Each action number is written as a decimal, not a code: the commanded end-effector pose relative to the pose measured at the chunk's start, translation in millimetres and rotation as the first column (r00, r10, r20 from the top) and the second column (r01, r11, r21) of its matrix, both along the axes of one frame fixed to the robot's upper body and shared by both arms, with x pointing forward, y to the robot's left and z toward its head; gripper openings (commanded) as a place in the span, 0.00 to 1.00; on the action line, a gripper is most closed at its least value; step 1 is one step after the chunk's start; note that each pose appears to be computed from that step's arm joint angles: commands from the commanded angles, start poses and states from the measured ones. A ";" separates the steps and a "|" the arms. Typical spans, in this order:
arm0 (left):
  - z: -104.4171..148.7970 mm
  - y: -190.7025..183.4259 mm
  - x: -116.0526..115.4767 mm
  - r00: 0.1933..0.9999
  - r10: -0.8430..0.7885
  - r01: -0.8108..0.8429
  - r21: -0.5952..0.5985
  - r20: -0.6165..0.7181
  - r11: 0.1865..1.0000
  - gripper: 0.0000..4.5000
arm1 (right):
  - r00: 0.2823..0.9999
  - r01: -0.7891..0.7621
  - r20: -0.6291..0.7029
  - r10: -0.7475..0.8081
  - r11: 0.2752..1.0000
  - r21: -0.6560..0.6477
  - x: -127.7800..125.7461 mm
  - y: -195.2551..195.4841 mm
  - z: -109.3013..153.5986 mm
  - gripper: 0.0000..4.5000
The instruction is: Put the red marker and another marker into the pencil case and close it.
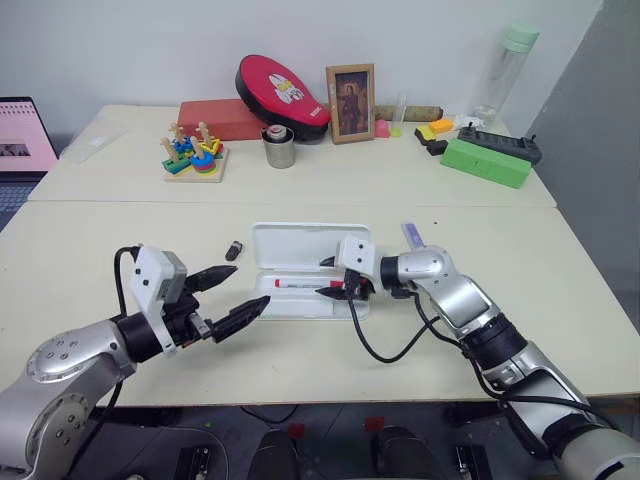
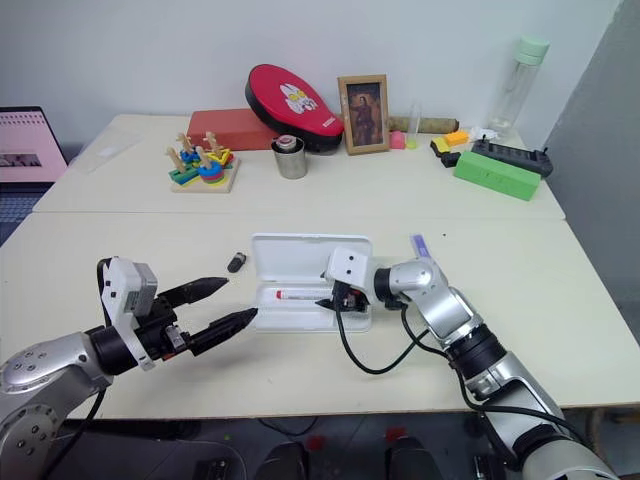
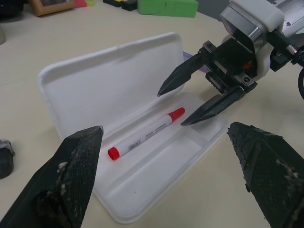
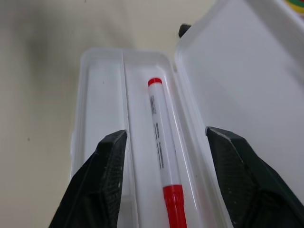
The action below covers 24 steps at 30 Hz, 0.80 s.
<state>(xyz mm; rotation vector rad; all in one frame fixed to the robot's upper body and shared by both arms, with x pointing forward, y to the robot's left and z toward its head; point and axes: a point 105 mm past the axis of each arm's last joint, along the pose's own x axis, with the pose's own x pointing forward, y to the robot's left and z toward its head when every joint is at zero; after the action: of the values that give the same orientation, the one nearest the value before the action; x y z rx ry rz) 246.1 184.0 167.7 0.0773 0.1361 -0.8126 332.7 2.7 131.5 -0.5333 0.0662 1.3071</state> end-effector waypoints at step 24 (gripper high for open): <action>25.4 -98.6 43.9 0.944 -0.268 0.292 -0.108 0.194 0.950 1.00 | 0.443 0.886 -0.298 -0.846 0.463 0.002 62.6 -156.8 -11.7 0.98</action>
<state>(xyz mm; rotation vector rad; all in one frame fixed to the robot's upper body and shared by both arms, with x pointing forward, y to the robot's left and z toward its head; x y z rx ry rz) 291.1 89.4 184.0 0.0200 -0.0522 -1.0737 392.8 -152.2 119.4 -0.0893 0.4254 0.3425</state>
